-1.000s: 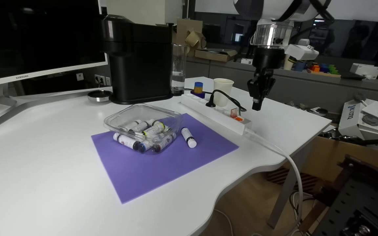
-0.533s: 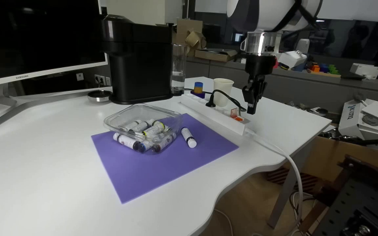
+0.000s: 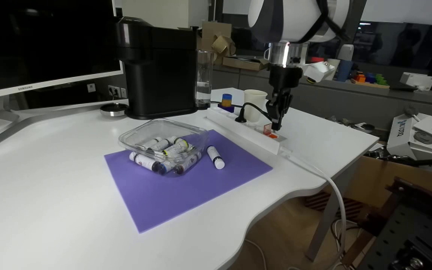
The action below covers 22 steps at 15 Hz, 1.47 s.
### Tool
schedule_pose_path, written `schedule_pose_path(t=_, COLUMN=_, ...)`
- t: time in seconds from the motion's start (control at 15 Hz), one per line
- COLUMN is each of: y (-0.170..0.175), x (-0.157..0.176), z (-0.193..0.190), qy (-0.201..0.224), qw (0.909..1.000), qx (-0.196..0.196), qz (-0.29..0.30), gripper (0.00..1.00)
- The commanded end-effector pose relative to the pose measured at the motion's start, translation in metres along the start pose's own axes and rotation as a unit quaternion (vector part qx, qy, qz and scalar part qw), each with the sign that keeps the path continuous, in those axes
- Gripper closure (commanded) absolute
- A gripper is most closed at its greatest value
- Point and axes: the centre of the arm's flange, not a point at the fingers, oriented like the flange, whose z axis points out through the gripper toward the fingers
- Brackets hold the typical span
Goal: Switch on the left most switch
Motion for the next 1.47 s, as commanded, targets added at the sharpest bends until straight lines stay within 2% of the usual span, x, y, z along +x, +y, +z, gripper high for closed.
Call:
schedule_pose_path(t=0.0, y=0.009, x=0.015, z=0.005, qy=0.010, qw=0.9999, qx=-0.002, qz=0.006, gripper=1.00)
schedule_pose_path(t=0.87, y=0.005, x=0.011, z=0.012, qy=0.034, qw=0.9959, qx=0.025, qz=0.080, gripper=1.00)
schedule_pose_path(t=1.4, y=-0.007, x=0.007, z=-0.001, qy=0.038, qw=0.9922, qx=0.008, qz=0.119, gripper=1.00)
